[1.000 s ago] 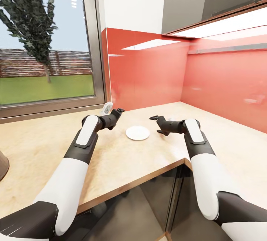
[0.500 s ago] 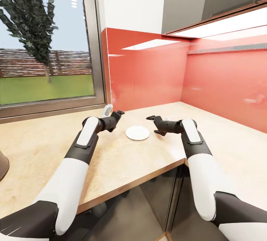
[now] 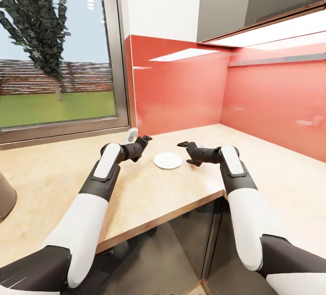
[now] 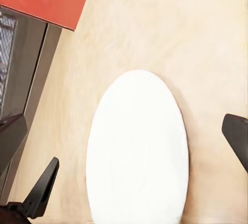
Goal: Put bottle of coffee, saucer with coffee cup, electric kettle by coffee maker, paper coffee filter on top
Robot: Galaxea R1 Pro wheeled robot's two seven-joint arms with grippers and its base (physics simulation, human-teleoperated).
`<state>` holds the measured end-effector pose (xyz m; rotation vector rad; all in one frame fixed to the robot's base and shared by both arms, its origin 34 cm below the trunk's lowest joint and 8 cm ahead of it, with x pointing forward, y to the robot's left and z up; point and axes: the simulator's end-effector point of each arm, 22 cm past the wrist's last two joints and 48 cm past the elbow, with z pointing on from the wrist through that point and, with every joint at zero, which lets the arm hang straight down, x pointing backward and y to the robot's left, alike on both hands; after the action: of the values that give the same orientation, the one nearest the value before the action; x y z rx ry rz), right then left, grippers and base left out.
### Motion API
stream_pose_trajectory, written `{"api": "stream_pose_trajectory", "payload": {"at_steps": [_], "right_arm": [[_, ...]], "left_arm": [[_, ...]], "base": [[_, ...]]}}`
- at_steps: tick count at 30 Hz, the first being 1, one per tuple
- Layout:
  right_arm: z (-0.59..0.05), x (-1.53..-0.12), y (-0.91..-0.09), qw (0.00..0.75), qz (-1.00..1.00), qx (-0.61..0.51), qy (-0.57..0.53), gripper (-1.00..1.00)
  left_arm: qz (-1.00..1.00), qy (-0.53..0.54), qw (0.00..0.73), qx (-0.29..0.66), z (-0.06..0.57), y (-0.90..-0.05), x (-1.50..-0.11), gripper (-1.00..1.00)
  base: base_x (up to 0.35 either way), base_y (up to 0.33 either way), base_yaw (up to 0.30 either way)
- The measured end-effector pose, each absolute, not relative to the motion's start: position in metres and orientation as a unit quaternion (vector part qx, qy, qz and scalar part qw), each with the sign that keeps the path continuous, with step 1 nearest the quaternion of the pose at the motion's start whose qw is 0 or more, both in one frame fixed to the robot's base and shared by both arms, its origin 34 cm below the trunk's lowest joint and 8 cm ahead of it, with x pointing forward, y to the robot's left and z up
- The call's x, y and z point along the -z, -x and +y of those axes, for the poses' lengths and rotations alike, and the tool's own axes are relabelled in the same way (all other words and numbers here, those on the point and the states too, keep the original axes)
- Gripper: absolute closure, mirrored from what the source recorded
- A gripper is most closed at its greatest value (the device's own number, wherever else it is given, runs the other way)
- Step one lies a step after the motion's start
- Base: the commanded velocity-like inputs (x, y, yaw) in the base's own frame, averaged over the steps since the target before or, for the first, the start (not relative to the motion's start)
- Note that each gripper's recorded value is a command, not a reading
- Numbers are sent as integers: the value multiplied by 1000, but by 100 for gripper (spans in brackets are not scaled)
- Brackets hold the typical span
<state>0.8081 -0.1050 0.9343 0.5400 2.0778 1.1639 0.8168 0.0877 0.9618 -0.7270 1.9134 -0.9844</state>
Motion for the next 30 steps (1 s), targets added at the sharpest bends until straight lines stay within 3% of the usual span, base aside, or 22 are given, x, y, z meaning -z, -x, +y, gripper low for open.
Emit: {"api": "stream_pose_trajectory", "payload": {"at_steps": [30], "right_arm": [[-73,-933,-799,338,816,-438,-167,-100]], "left_arm": [[753,270,418,430,70,-820,-959,-100]], "base": [[-7,0,0]]}}
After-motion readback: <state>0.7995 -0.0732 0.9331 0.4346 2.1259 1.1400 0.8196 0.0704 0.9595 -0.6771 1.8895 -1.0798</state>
